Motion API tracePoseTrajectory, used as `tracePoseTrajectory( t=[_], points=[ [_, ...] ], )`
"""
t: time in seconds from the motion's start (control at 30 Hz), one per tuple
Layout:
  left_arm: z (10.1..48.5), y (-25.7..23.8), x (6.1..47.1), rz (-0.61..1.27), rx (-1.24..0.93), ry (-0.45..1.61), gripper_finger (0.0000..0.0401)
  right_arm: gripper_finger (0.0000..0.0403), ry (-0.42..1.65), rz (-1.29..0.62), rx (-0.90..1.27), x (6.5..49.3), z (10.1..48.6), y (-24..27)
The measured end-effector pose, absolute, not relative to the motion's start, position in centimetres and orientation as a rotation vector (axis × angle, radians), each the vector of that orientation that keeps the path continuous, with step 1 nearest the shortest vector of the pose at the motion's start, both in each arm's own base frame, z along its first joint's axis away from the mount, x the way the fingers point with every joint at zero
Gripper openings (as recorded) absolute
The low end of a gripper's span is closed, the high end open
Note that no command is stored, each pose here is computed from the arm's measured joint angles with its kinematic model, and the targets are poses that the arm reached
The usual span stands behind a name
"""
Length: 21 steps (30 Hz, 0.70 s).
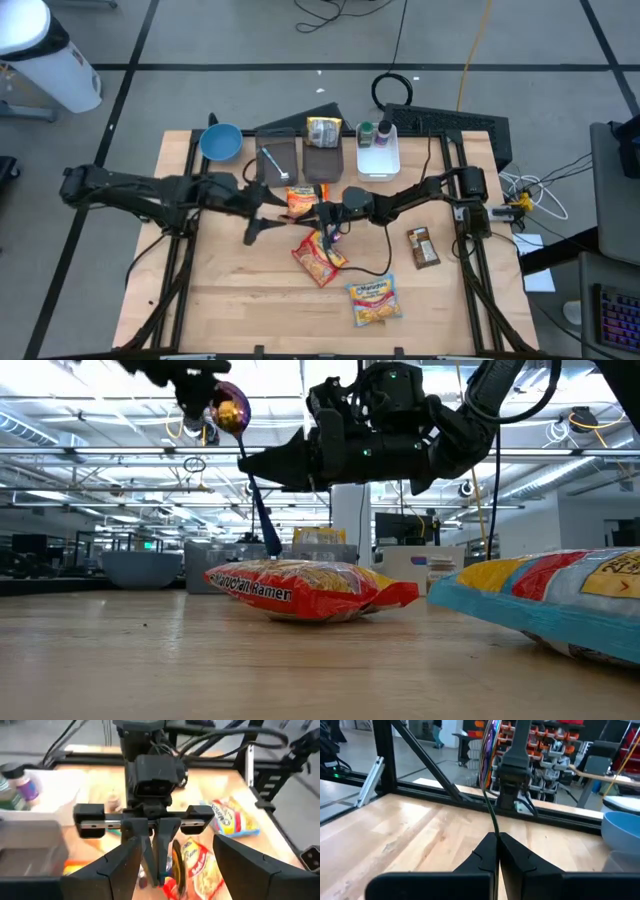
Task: Pick & Place Food Item
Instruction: Put the blue spoon into the left black bin
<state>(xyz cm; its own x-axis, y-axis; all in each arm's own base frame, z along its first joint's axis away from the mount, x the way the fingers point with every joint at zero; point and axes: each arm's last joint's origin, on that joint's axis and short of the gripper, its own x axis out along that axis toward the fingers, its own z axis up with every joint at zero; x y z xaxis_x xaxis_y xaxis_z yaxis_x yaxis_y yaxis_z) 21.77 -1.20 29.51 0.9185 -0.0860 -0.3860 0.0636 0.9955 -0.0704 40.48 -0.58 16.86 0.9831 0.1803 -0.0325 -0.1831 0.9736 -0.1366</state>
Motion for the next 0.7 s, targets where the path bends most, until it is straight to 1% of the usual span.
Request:
tracePoseTrajectory(
  t=[0.1, 0.2, 0.3, 0.5, 0.7],
  points=[
    [30.8, -1.2, 21.8, -0.053, -0.065, 0.507, 0.0257, 0.0000, 0.021, 0.186, -0.139, 40.5, 16.8, -0.6],
    [32.2, -1.0, 21.9, -0.020, -0.074, 0.557, 0.0257, 0.0000, 0.024, 0.187, -0.139, 40.5, 16.8, -0.6],
    [32.7, -0.6, 22.3, 0.042, -0.087, 0.607, 0.0257, 0.0000, 0.024, 0.188, -0.137, 40.5, 16.8, -0.5],
    [32.9, -0.1, 23.4, 0.060, -0.058, 0.642, 0.0257, 0.0000, 0.028, 0.186, -0.129, 40.5, 16.8, -0.4],
    [32.9, 0.0, 23.7, 0.050, 0.006, 0.653, 0.0257, 0.0000, 0.069, 0.192, -0.105, 40.4, 16.4, -0.4]
  ],
)
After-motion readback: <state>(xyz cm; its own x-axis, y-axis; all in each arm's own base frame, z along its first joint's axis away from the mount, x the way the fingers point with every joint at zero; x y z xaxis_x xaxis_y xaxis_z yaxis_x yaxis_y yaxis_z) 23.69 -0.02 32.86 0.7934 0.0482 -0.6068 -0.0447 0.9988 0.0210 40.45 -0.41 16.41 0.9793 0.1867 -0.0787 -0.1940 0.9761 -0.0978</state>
